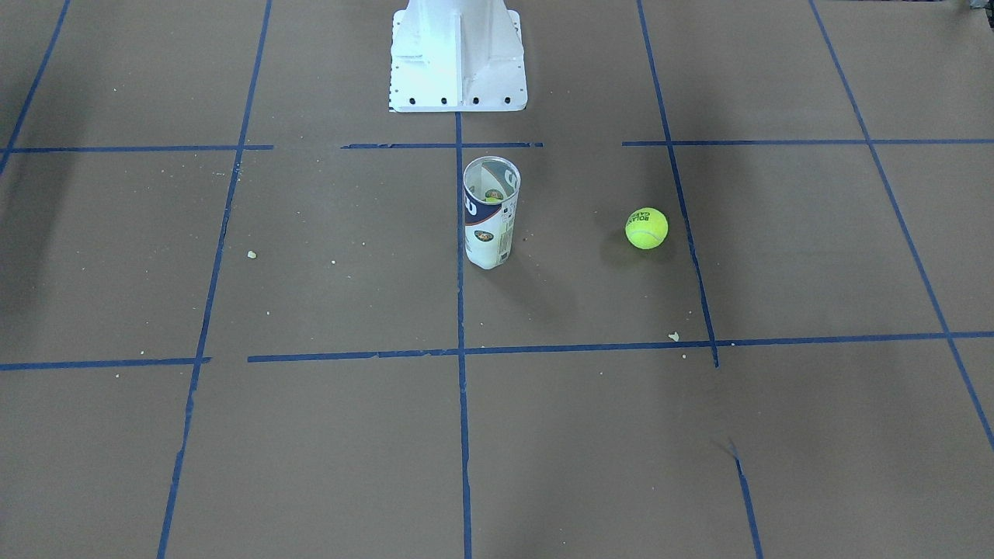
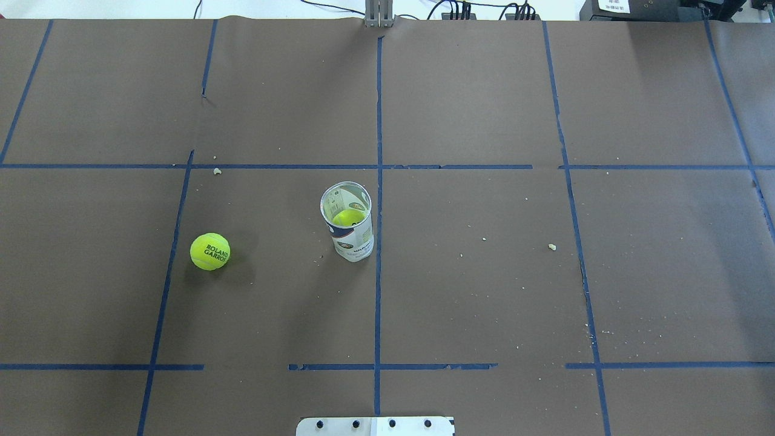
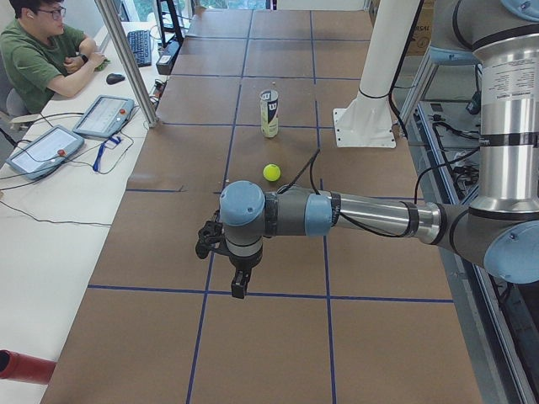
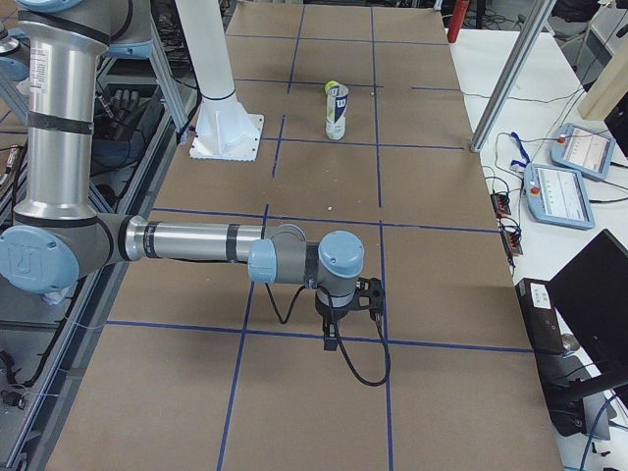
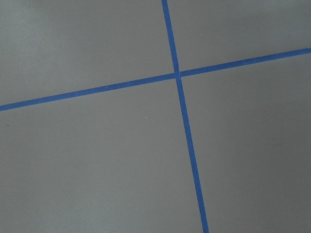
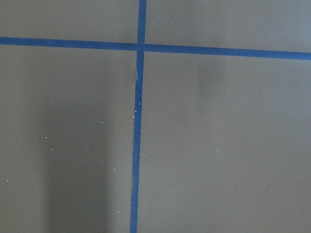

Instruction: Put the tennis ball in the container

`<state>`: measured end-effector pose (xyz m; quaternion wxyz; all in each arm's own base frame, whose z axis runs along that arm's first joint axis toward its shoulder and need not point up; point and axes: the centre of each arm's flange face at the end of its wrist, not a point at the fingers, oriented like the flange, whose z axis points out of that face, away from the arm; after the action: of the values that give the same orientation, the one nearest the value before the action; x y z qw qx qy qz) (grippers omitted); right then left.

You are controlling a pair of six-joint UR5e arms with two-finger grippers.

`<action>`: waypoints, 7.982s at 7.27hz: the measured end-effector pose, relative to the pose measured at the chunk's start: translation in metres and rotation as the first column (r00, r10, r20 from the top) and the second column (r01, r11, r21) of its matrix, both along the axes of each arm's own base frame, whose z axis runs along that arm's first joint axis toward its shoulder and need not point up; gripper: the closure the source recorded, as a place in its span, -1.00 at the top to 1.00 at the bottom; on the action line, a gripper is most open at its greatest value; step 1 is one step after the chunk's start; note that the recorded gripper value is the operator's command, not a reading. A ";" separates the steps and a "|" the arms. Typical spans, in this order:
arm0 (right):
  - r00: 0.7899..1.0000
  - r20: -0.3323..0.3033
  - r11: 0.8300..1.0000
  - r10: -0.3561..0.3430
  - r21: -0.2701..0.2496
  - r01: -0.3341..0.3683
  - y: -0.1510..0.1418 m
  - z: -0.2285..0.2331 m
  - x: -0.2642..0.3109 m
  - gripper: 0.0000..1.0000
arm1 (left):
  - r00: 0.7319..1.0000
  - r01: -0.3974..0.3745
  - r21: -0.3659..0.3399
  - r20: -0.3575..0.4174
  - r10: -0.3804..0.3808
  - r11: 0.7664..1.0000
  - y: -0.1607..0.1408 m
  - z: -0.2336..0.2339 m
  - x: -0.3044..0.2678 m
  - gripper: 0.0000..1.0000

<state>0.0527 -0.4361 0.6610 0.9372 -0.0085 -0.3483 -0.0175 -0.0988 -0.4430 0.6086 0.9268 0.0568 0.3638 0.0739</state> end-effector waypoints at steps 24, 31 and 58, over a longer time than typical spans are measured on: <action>1.000 0.000 1.000 0.000 0.001 0.000 0.000 0.000 0.000 1.00 | 0.937 0.312 -0.147 -0.119 -0.330 0.939 0.005 -0.249 0.472 1.00; 1.000 0.000 1.000 0.000 0.000 0.000 0.000 0.000 0.000 1.00 | 0.948 0.303 -0.147 -0.056 -0.314 0.942 0.032 -0.229 0.525 1.00; 1.000 0.000 1.000 0.000 0.000 0.000 0.000 0.000 0.000 1.00 | 0.944 0.265 -0.390 -0.082 -0.320 0.882 0.006 -0.536 0.526 -0.73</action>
<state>0.0527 -0.4364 0.6607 0.9372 -0.0083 -0.3483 -0.0176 0.4269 -0.4370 0.0722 0.8922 -0.0611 0.4244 -0.1418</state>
